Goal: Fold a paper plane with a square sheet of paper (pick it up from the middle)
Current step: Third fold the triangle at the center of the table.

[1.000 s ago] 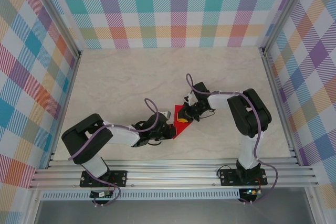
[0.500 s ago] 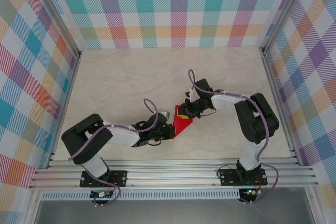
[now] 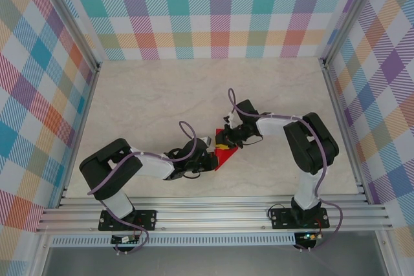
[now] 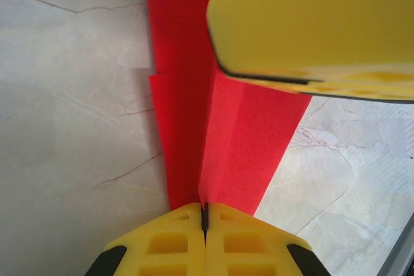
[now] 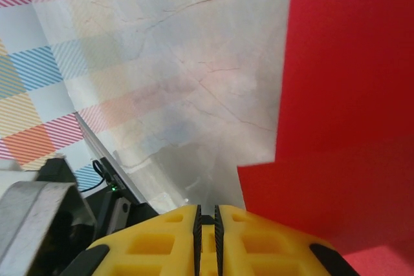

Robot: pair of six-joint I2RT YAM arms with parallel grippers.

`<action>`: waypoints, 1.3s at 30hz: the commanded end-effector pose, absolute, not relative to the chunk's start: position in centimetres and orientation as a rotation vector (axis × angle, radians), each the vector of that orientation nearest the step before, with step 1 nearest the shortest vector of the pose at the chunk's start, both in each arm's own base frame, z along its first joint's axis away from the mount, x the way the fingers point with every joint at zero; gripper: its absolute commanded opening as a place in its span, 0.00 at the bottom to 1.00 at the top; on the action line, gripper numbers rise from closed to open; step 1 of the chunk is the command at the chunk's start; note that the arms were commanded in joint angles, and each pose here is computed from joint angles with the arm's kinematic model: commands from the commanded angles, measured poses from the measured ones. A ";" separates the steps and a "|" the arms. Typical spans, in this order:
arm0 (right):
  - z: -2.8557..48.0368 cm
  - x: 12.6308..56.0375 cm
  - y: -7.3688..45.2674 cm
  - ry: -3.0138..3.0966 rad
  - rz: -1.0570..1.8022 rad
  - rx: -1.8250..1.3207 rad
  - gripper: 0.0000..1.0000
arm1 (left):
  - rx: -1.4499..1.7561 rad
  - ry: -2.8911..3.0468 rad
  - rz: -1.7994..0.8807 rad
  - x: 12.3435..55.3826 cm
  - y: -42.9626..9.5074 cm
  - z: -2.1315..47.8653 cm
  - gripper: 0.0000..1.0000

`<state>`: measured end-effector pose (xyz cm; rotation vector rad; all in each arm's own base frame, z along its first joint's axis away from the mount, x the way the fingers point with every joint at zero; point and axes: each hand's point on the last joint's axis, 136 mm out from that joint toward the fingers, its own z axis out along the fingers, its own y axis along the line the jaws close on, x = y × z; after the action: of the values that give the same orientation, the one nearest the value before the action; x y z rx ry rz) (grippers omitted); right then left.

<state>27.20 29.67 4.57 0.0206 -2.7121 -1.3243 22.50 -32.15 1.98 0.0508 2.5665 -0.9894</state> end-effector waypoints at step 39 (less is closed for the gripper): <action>-1.6 26.8 27.2 -2.802 -1.032 -0.025 0.12 | 0.115 2.671 -0.942 19.3 -30.1 1.1 0.06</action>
<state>27.23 29.23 1.86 0.0283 -2.7401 -1.2285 20.54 -31.00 2.18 0.0805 2.6129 -0.9906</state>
